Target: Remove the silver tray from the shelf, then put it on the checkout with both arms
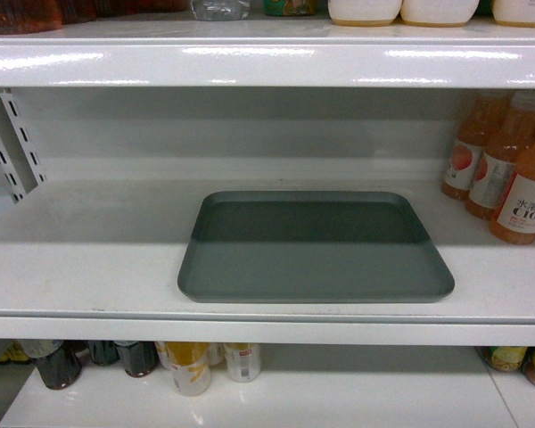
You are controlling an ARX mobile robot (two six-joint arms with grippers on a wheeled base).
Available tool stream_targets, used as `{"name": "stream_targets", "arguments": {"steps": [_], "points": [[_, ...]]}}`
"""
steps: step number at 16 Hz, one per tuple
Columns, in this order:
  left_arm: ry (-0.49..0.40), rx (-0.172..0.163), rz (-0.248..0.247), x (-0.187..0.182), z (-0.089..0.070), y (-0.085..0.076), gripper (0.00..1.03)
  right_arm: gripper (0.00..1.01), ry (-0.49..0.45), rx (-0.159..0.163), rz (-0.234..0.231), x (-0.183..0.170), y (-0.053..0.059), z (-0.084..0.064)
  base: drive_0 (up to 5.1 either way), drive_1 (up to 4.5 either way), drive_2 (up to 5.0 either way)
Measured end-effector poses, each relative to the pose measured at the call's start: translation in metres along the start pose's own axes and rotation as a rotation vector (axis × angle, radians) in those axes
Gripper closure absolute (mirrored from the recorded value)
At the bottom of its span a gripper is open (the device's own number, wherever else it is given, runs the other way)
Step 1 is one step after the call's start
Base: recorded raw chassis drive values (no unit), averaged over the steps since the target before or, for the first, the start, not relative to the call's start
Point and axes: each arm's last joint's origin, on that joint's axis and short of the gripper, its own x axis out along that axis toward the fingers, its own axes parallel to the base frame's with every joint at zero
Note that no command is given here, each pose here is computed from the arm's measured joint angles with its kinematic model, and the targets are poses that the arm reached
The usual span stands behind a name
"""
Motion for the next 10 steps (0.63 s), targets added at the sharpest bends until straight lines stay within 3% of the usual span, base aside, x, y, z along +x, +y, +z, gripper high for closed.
{"name": "stream_targets", "arguments": {"steps": [10], "points": [[0.000,0.000,0.000,0.0000,0.0000,0.0000,0.05,0.03,0.000,0.000,0.000,0.0000,0.0000,0.0000,0.0,0.00,0.0]]}}
